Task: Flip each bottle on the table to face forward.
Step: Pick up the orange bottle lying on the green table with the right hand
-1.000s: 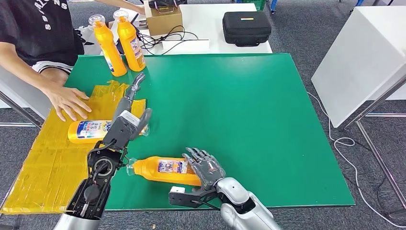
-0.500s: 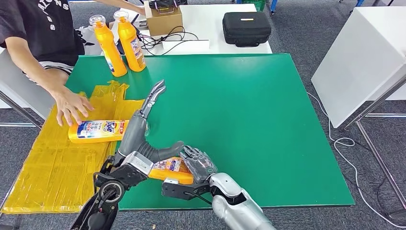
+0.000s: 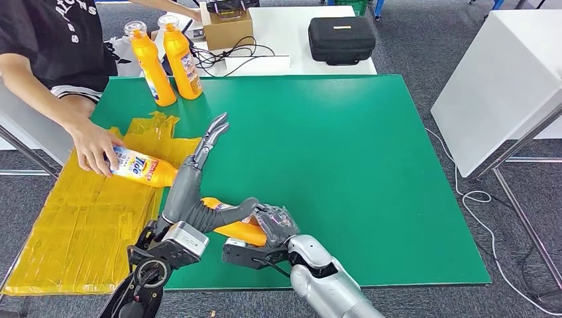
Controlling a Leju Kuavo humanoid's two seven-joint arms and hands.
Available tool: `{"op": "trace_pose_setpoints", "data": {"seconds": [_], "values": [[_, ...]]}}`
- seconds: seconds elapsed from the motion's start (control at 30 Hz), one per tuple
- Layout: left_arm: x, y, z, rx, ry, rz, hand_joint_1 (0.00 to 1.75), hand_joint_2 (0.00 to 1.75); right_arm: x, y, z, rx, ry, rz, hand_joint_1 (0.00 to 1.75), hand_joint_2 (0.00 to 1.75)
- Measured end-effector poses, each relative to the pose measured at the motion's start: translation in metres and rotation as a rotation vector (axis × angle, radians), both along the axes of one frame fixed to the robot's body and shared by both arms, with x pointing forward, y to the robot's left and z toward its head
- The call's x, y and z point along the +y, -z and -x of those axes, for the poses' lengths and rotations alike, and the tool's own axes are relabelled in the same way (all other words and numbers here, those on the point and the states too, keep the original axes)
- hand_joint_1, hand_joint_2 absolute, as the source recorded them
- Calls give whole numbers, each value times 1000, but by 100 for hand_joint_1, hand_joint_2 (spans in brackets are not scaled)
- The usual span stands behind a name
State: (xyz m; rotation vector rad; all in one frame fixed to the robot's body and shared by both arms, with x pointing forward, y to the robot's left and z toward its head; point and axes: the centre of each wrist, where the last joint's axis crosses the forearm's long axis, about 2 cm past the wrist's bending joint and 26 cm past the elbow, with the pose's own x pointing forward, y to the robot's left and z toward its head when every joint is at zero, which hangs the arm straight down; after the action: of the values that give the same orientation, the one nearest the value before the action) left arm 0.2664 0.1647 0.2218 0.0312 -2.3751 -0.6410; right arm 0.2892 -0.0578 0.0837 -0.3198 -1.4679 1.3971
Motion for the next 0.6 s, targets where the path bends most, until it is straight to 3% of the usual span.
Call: {"op": "trace_pose_setpoints", "data": {"seconds": [0.6], "values": [[-1,0,0,1,22,10,0,175,-8,0,-5,-21,71,8,175,175]]}}
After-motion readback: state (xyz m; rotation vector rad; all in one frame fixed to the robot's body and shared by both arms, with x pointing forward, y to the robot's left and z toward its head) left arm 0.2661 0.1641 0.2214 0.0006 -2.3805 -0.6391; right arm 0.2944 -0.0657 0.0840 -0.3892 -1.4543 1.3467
